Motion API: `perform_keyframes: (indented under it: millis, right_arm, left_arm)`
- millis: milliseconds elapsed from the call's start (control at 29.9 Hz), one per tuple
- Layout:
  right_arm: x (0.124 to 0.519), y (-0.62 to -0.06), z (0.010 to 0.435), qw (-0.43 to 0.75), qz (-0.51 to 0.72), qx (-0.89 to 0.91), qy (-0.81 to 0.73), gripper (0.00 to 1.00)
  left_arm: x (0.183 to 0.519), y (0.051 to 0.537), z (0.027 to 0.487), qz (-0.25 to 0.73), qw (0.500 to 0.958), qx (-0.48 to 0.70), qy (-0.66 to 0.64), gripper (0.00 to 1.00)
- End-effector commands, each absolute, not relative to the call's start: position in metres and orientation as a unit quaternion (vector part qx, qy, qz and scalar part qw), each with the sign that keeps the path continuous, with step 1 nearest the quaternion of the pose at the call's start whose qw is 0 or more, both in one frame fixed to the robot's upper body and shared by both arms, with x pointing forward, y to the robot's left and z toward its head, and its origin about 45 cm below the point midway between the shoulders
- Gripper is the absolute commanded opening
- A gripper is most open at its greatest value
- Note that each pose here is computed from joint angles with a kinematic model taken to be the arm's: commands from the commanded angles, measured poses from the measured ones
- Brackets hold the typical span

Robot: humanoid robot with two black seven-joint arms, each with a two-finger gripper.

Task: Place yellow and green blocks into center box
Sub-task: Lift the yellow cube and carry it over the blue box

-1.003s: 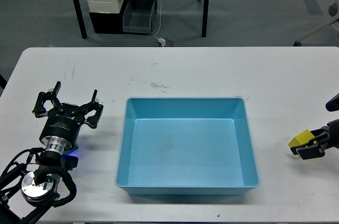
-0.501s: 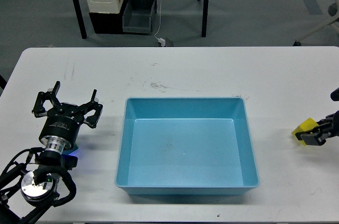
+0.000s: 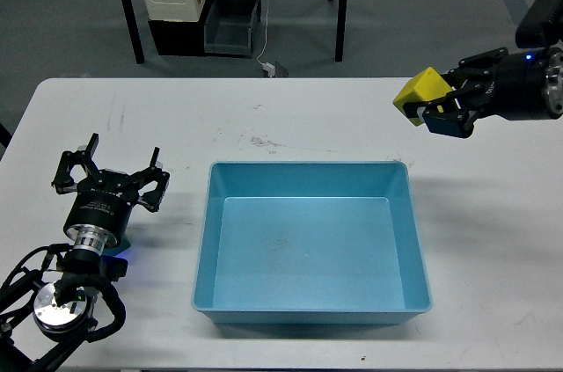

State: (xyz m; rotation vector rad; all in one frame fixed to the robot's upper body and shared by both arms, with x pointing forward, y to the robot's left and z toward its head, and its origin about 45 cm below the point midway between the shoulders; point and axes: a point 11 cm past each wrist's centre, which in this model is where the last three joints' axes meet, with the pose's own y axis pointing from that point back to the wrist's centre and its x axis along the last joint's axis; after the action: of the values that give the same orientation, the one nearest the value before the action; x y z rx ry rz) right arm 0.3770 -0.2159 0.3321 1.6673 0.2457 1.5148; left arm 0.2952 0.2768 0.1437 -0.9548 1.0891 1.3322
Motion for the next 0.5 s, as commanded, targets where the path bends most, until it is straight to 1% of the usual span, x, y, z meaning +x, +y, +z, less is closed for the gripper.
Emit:
perform_keyframes:
  millis: [0, 100, 201, 301, 468]
  right_arm:
    - [0.356, -0.184, 0.313, 0.418, 0.614, 0.639, 0.199, 0.03]
    - [0.343, -0.166, 0.284, 0.415, 0.607, 0.623, 0.266, 0.03]
    - [0.333, -0.142, 0.268, 0.395, 0.609, 0.618, 0.302, 0.03]
    - [0.339, -0.136, 0.253, 0.402, 0.6, 0.62, 0.307, 0.03]
    - [0.333, -0.114, 0.215, 0.394, 0.581, 0.63, 0.332, 0.05]
  left_arm:
    - [0.295, 0.277, 0.144, 0.564, 0.554, -0.403, 0.461, 1.0]
    - [0.296, 0.277, 0.144, 0.565, 0.554, -0.403, 0.461, 1.0]
    - [0.298, 0.282, 0.147, 0.567, 0.554, -0.406, 0.454, 1.0]
    - [0.3, 0.289, 0.151, 0.571, 0.551, -0.414, 0.446, 1.0]
    - [0.303, 0.293, 0.155, 0.572, 0.55, -0.42, 0.441, 1.0]
